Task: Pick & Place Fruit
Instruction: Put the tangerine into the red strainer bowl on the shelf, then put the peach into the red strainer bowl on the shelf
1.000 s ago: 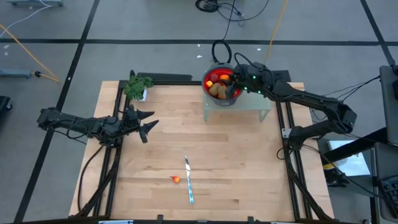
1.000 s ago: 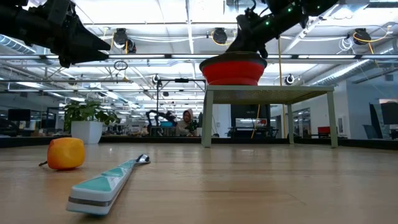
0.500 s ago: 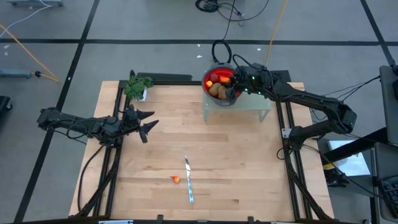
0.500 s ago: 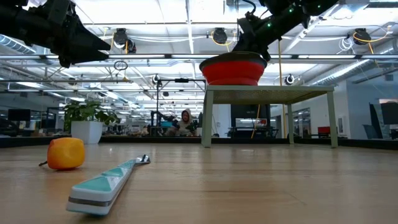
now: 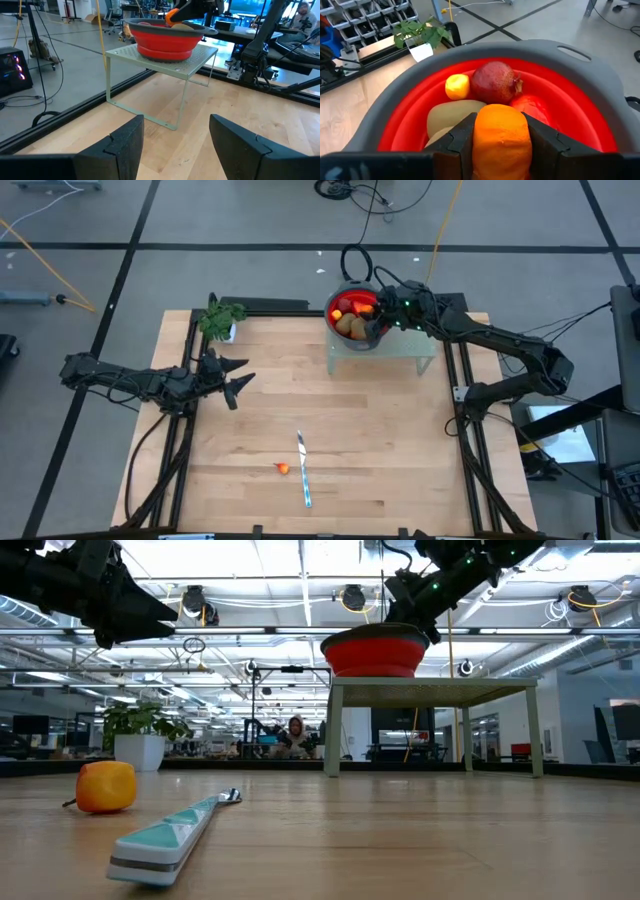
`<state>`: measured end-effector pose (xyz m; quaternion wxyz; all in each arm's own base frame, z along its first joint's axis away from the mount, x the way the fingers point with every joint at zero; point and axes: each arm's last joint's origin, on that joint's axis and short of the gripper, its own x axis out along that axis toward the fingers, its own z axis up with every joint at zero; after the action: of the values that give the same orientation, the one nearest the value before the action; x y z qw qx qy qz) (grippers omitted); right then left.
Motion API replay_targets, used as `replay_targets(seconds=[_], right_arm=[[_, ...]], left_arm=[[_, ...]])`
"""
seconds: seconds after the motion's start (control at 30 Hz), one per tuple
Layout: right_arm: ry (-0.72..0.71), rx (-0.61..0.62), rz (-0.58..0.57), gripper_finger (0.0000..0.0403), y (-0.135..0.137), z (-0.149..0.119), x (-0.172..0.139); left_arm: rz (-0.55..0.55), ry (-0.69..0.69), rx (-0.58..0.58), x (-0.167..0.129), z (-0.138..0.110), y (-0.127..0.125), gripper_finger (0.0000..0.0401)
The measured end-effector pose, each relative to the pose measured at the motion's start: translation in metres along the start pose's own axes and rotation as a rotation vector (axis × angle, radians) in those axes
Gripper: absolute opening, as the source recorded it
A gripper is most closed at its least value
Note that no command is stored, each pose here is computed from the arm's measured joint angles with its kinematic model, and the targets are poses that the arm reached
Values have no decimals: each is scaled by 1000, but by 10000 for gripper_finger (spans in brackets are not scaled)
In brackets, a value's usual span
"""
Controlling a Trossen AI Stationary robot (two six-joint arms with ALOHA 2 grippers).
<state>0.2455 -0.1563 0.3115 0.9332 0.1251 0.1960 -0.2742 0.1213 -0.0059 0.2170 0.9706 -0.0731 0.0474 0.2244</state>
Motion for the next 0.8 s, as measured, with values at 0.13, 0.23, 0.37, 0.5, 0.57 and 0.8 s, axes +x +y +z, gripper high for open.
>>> replay_targets(seconds=[0.13,0.23,0.37,0.5,0.57,0.8], right_arm=[[0,0,0,127,0,0,0],[0,0,0,137,0,0,0],[0,5,0,159,0,0,0],[-4,9,0,178,0,0,0],[-28,9,4,183,0,2,0],[-241,-42,39,163,8,25,-22]], left_arm=[[0,0,0,0,0,0,225],[0,0,0,0,0,0,225],[0,0,0,0,0,0,225],[0,0,0,0,0,0,225],[0,0,0,0,0,0,225],[0,0,0,0,0,0,225]])
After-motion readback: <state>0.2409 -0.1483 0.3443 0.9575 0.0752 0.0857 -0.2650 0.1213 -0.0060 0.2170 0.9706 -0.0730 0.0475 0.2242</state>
